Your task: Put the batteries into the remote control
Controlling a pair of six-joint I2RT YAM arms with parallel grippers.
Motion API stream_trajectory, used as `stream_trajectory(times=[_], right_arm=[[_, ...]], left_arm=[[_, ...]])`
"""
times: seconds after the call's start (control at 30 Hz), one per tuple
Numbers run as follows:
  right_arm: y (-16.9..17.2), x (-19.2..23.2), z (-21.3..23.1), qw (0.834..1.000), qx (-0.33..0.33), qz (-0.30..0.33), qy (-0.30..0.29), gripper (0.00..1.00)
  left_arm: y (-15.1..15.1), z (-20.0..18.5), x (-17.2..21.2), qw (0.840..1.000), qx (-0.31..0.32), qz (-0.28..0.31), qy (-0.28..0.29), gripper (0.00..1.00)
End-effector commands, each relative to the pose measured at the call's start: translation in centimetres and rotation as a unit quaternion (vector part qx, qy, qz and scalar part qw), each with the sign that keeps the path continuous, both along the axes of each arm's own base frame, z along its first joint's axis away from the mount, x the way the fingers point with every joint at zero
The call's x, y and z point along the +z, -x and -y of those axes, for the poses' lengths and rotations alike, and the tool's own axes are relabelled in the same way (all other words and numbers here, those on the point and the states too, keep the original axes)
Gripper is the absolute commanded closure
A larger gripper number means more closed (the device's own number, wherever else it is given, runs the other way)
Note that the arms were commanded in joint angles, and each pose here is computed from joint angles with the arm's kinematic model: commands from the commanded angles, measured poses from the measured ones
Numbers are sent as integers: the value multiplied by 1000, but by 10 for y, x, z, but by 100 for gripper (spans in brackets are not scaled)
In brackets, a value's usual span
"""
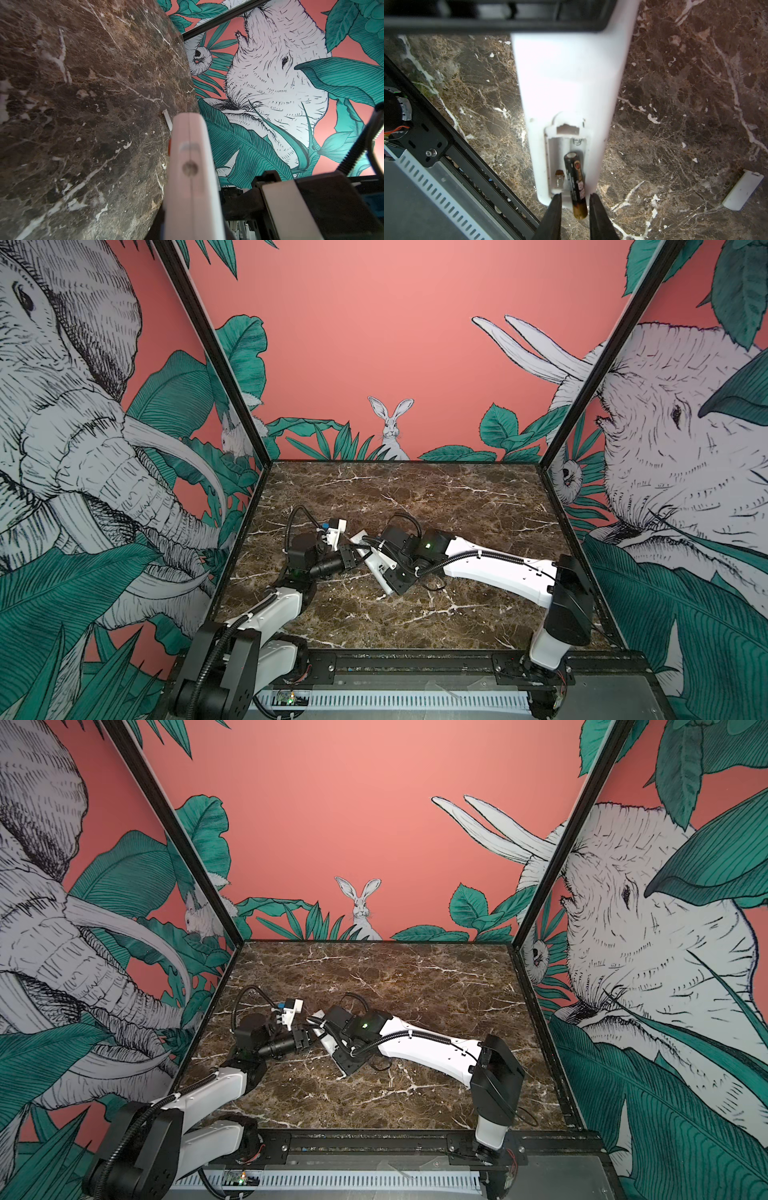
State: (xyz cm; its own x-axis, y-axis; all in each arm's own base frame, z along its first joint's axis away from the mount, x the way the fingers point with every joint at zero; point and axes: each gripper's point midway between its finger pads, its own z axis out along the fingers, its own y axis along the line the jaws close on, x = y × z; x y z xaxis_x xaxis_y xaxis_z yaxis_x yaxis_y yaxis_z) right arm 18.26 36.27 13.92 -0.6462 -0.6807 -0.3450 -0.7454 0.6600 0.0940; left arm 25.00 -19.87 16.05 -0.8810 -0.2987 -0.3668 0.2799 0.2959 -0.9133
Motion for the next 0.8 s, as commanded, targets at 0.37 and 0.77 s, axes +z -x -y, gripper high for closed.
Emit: stream_trajectory(times=[0.37,0.77], right_arm=[[-2,3,-9,1000,6,6,-2,83],[-8,3,-11,1000,-10,12,0,90]], left_arm=[[-7,-4,13,1000,4,18,7,100],[-7,-5,11,1000,6,15,7,100]])
